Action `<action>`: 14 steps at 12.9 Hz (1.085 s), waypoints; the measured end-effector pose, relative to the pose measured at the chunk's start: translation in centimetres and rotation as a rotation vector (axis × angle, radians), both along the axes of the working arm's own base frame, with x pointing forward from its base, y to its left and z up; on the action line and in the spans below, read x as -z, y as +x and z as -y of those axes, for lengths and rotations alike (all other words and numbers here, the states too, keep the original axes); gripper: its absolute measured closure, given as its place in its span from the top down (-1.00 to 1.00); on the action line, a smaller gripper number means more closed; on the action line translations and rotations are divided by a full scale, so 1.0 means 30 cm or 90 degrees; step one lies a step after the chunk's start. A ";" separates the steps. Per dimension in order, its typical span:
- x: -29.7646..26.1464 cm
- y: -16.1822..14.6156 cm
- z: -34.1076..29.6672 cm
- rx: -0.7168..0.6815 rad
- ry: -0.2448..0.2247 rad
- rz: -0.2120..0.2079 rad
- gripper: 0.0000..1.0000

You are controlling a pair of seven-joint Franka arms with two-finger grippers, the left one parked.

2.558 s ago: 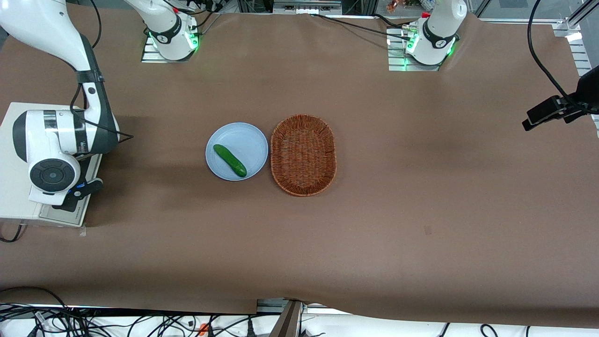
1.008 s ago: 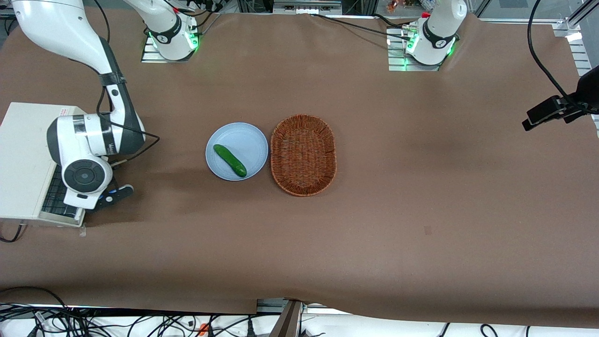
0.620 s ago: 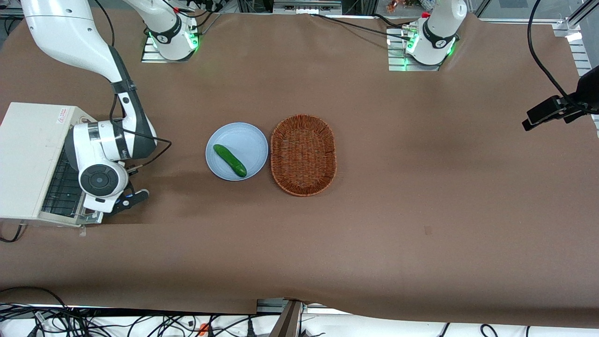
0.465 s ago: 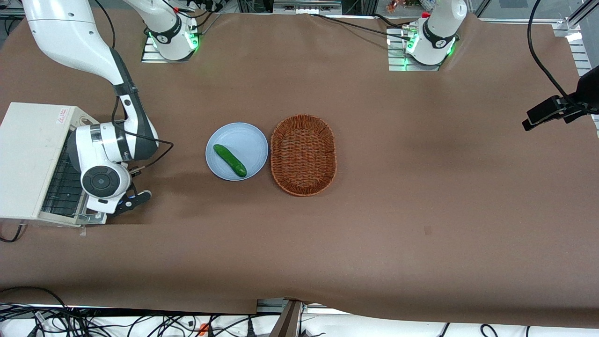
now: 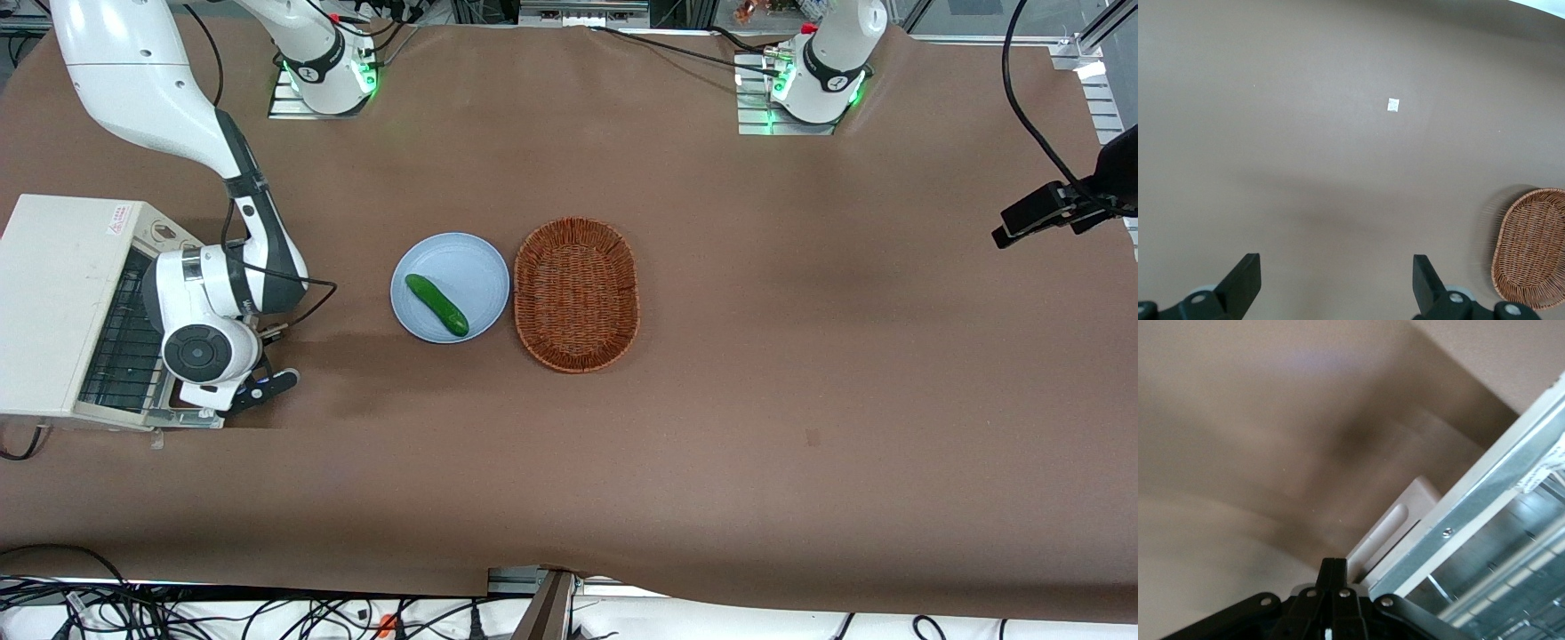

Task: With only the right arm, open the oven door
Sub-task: 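Pull the handle outward and down with the right gripper, swinging the door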

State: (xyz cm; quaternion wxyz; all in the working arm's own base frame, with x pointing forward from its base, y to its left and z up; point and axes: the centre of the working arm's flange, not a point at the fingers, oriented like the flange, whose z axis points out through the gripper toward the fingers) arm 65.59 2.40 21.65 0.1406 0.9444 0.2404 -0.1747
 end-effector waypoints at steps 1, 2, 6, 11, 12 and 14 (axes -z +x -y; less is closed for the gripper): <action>0.012 0.002 0.007 0.009 0.009 0.001 -0.98; 0.021 0.003 0.015 0.020 0.019 0.003 -0.98; 0.049 0.005 0.053 0.074 0.056 0.003 -0.98; 0.096 -0.024 0.115 0.180 0.107 -0.021 -0.98; 0.103 -0.028 0.125 0.203 0.115 -0.024 -0.98; 0.104 -0.028 0.126 0.243 0.116 -0.019 -0.98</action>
